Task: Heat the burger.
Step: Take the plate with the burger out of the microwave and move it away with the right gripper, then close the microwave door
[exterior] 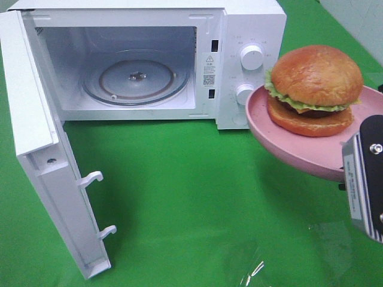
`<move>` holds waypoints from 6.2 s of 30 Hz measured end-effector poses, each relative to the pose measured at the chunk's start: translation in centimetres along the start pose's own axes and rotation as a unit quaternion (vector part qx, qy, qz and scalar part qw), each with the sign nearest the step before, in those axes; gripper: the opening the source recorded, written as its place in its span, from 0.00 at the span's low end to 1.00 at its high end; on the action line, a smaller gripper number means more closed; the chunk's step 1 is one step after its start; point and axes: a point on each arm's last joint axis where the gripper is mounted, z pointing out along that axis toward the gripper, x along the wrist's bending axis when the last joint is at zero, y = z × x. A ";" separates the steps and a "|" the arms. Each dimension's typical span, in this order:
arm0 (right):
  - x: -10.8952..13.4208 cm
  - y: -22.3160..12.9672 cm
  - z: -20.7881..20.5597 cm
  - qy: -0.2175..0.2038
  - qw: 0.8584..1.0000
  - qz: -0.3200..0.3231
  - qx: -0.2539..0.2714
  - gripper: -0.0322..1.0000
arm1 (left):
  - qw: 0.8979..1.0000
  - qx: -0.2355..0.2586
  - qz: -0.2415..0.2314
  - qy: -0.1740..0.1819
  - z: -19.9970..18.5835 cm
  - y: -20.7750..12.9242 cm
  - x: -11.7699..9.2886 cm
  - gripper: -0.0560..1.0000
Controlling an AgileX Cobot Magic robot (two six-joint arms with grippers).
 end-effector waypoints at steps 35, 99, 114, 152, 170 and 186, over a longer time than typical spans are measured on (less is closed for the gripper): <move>-1.2 -2.6 -0.2 -0.109 0.934 0.317 0.123 0.13 | 1.000 0.000 0.000 0.000 0.0 0.0 0.0 0.90; 0.9 -0.3 15.7 -0.115 0.774 0.511 0.356 0.13 | 1.000 0.000 0.000 0.000 0.0 0.0 0.0 0.90; -0.5 0.0 13.1 -0.086 0.767 0.556 0.307 0.38 | 1.000 0.000 0.000 0.000 0.0 0.0 0.0 0.90; 2.0 -2.7 -7.0 0.061 0.837 0.544 0.018 0.80 | 1.000 0.000 0.000 0.000 0.0 0.0 0.0 0.90; 6.6 -6.9 -9.7 -0.095 0.751 0.648 -0.079 0.78 | 1.000 0.000 0.000 0.000 0.0 0.0 0.0 0.90; 8.9 -7.4 -11.6 -0.210 0.692 0.681 -0.115 0.78 | 1.000 0.000 0.000 0.000 0.0 0.0 0.0 0.90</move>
